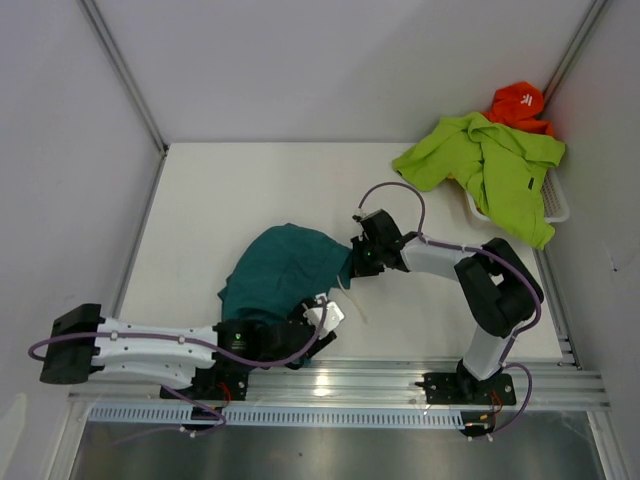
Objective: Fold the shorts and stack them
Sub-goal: Flatten the shorts out
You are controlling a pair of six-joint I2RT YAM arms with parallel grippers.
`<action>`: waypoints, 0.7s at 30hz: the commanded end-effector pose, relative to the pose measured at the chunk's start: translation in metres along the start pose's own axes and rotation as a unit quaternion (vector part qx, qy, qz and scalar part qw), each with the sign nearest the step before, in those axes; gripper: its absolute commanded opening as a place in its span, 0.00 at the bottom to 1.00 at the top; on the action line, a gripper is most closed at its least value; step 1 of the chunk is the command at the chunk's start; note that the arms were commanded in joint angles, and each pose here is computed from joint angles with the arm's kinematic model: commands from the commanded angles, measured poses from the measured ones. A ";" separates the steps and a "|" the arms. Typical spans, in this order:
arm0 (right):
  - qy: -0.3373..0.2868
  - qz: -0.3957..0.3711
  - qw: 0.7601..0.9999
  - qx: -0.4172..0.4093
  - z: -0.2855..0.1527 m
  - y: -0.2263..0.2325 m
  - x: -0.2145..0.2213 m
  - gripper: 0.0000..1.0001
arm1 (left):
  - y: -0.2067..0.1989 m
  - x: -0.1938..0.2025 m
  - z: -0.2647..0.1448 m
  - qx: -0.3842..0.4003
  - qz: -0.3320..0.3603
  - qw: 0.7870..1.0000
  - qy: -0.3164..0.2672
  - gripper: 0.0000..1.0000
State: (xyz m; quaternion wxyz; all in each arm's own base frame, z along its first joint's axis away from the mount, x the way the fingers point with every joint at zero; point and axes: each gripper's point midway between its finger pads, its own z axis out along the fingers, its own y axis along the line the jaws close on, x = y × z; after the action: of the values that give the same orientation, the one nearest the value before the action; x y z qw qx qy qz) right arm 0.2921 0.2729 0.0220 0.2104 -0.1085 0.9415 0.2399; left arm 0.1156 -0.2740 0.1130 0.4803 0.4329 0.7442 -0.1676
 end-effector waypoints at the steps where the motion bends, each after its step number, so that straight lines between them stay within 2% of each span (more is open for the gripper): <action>1: 0.002 0.006 0.999 0.048 -0.007 -0.016 -0.001 0.00 | 0.004 -0.001 0.006 -0.034 -0.021 0.999 0.013 0.59; 6: -0.004 -0.001 0.999 0.039 -0.016 -0.008 -0.005 0.00 | 0.006 0.019 0.016 -0.061 -0.008 0.996 0.061 0.59; 12: -0.001 -0.005 0.999 0.034 -0.016 -0.004 -0.003 0.00 | 0.003 0.013 0.027 -0.070 -0.018 0.996 0.056 0.59; 16: -0.001 -0.003 0.999 0.033 -0.018 -0.003 -0.003 0.00 | 0.005 0.034 0.046 -0.098 -0.005 0.989 0.111 0.61; 18: -0.004 -0.005 0.999 0.032 -0.020 -0.002 -0.003 0.00 | 0.010 0.042 0.054 -0.111 -0.007 0.985 0.135 0.56; 19: -0.005 -0.005 0.999 0.032 -0.021 -0.002 -0.003 0.00 | 0.008 0.050 0.057 -0.107 -0.011 0.983 0.152 0.51; 20: -0.006 -0.005 0.999 0.033 -0.022 -0.002 -0.004 0.00 | 0.015 0.067 0.062 -0.121 -0.010 0.976 0.180 0.34; 21: -0.004 -0.005 0.999 0.035 -0.023 -0.003 -0.003 0.00 | 0.019 0.073 0.062 -0.132 -0.013 0.972 0.194 0.25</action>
State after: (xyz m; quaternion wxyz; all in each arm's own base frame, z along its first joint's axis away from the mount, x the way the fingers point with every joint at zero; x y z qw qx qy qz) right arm 0.2864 0.2617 0.0242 0.2039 -0.1006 0.9503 0.2125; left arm 0.1443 -0.2793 0.0354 0.3998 0.4056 0.8217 -0.0191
